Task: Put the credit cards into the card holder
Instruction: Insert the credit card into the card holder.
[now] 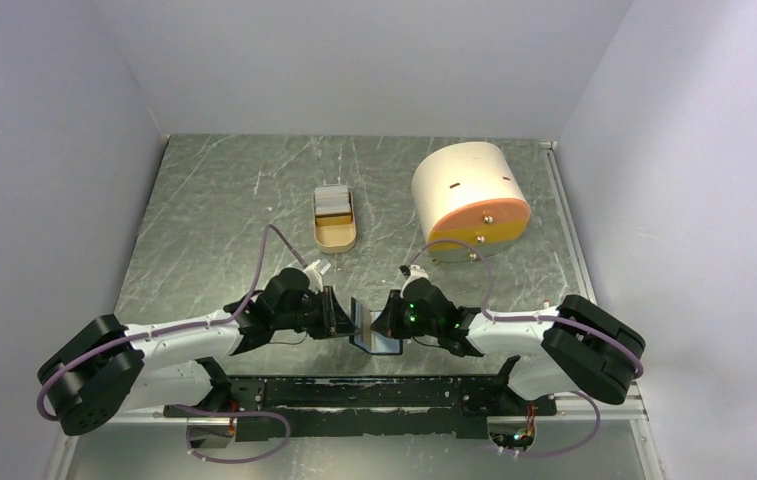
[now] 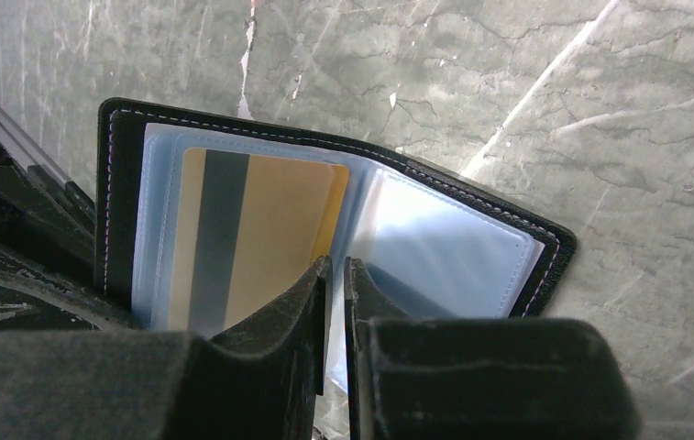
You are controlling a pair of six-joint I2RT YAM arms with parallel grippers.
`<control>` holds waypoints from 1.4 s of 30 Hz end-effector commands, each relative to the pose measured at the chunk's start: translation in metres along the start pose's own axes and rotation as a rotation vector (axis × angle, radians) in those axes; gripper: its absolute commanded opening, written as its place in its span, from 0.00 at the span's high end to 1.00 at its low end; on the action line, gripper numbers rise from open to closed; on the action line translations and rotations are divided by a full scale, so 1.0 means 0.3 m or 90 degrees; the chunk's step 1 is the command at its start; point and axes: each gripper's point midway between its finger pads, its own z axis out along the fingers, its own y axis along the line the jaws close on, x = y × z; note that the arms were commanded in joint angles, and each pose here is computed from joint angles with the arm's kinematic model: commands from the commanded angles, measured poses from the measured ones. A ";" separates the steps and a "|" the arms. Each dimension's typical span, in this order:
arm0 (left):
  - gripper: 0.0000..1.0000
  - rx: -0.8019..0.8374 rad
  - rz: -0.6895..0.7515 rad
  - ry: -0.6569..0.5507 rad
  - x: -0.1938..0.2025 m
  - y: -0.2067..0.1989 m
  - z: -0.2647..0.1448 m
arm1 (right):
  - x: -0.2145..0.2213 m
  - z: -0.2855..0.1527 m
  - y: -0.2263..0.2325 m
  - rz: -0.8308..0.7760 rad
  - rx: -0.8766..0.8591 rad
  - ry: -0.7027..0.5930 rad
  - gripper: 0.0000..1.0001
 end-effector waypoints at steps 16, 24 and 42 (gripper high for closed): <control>0.90 0.111 0.037 -0.002 0.000 -0.095 0.004 | 0.018 0.007 -0.010 0.000 -0.005 0.001 0.86; 0.89 0.105 0.036 0.018 0.012 -0.082 0.029 | 0.024 0.012 -0.011 -0.002 -0.006 0.005 0.86; 0.87 -0.101 -0.017 0.035 0.014 0.094 0.071 | 0.013 -0.006 -0.033 -0.008 0.017 -0.007 0.80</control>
